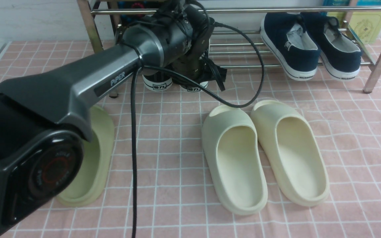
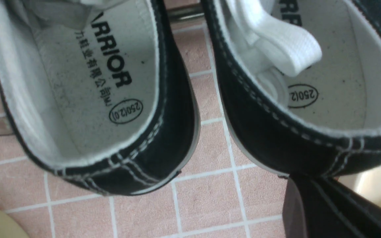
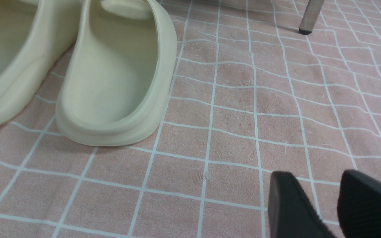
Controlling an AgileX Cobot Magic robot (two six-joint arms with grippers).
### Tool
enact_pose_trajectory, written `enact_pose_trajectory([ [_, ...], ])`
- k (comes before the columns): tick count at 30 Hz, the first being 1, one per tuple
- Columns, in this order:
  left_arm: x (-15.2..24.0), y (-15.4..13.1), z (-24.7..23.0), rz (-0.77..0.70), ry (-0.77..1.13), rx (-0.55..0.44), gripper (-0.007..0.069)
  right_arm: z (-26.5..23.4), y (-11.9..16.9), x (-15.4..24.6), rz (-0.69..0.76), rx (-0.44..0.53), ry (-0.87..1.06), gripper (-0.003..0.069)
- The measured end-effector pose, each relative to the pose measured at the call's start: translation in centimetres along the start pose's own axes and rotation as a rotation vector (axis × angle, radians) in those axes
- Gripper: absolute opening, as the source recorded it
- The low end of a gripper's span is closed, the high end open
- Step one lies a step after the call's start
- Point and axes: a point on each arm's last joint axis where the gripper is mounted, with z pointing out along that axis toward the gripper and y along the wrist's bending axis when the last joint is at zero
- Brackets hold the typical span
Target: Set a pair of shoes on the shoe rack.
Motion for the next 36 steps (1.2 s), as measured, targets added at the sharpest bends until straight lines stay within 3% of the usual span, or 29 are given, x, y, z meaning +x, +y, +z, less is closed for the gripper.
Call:
enact_pose_trajectory([
  [5,-0.2,-0.4,-1.9,0.011,0.018,0.041,0.0036,0.0,0.0,0.0,0.0,0.0,0.0,0.0238],
  [11,-1.2,-0.4,-10.5,0.165,-0.028,0.072,0.0038,0.0,0.0,0.0,0.0,0.0,0.0,0.0238],
  [15,-2.0,2.6,-19.7,0.203,-0.155,0.064,0.0041,0.0,0.0,0.0,0.0,0.0,0.0,0.0238],
  [20,-1.3,7.7,-30.7,0.161,-0.375,-0.02,0.0041,0.0,0.0,0.0,0.0,0.0,0.0,0.0238],
  [24,0.5,10.6,-35.0,0.092,-0.446,-0.08,0.0043,0.0,0.0,0.0,0.0,0.0,0.0,0.0238],
  [31,6.8,13.2,-36.0,-0.005,-0.51,-0.072,0.0043,0.0,0.0,0.0,0.0,0.0,0.0,0.0238],
  [34,12.3,14.0,-35.1,-0.065,-0.665,0.049,0.0043,0.0,0.0,0.0,0.0,0.0,0.0,0.0238],
  [36,14.0,14.2,-35.0,-0.078,-0.729,0.1,0.0043,0.0,0.0,0.0,0.0,0.0,0.0,0.0238],
])
